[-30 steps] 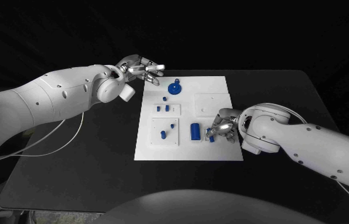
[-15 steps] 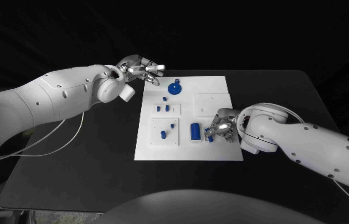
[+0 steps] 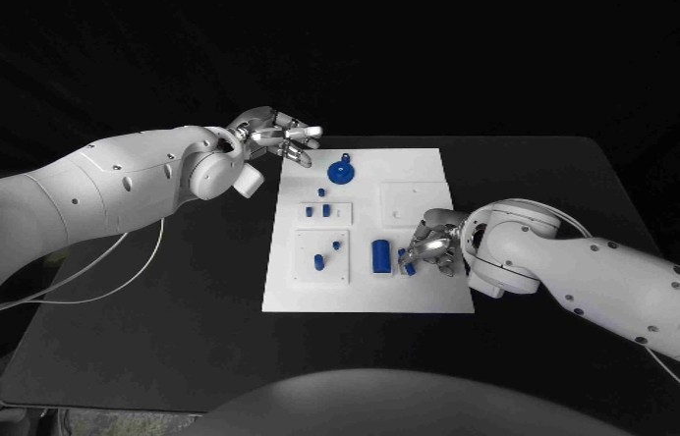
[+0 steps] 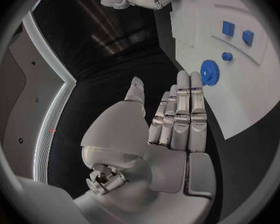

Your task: Assemble the parts on the task board

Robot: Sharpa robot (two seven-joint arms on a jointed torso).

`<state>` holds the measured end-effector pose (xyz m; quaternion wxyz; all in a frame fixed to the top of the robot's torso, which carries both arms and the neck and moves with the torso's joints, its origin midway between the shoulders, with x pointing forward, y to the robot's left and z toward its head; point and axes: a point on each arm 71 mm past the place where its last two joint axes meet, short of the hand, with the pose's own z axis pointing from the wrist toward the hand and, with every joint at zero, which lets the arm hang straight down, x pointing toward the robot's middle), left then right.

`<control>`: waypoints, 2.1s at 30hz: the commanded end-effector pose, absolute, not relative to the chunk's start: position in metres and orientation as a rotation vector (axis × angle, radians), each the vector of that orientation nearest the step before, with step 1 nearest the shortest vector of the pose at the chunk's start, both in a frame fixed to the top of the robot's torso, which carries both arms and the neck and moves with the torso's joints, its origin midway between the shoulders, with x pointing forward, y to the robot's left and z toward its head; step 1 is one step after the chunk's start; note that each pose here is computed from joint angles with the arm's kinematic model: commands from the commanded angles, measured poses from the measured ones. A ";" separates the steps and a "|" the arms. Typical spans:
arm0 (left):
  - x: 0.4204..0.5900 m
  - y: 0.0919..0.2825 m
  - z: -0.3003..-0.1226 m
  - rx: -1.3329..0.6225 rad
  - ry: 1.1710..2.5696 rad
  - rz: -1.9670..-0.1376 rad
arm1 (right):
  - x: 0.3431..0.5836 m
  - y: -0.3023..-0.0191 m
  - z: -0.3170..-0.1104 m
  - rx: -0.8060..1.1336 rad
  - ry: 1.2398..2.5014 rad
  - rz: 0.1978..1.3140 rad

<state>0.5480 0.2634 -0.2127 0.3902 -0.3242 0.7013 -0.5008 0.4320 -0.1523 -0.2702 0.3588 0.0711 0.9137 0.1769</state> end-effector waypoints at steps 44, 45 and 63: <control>0.547 0.262 -0.214 -0.819 1.793 -1.288 | 0.422 -0.161 -0.265 0.184 2.340 0.482; 0.547 0.262 -0.214 -0.819 1.793 -1.288 | 0.422 -0.161 -0.265 0.184 2.340 0.482; 0.547 0.261 -0.215 -0.819 1.795 -1.288 | 0.423 -0.161 -0.267 0.189 2.350 0.480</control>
